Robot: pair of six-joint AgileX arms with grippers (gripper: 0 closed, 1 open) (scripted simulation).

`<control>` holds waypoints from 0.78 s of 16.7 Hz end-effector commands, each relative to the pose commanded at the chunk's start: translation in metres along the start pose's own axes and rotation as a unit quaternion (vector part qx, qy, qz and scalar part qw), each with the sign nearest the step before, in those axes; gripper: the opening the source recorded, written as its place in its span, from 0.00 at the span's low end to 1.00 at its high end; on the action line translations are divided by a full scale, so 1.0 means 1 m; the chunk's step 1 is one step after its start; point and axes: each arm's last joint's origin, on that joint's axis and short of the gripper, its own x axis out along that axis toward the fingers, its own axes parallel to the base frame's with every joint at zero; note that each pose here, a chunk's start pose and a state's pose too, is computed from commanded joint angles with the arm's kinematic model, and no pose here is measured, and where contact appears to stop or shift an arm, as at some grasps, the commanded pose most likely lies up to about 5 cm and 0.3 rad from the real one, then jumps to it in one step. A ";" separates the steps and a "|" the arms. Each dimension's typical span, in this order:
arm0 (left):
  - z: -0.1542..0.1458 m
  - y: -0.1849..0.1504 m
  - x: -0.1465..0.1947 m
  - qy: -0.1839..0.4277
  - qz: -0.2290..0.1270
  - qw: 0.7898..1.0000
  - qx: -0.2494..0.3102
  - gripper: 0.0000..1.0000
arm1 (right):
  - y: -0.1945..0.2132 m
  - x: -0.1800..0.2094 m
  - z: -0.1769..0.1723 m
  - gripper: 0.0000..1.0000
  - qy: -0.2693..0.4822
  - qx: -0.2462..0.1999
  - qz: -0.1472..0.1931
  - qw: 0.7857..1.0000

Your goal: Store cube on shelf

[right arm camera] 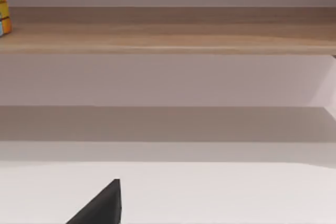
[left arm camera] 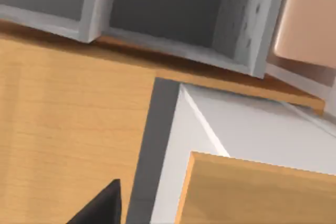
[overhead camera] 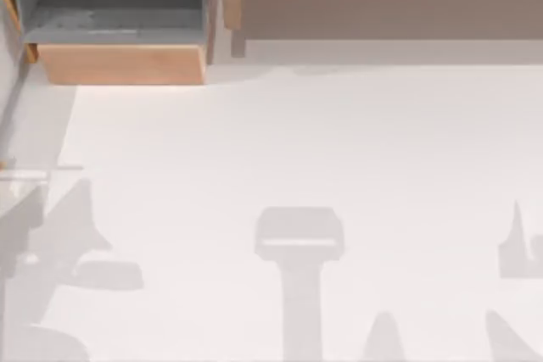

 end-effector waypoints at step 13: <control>-0.073 0.023 -0.028 0.088 0.033 0.990 0.106 1.00 | 0.000 0.000 0.000 1.00 0.000 0.000 0.000 1.000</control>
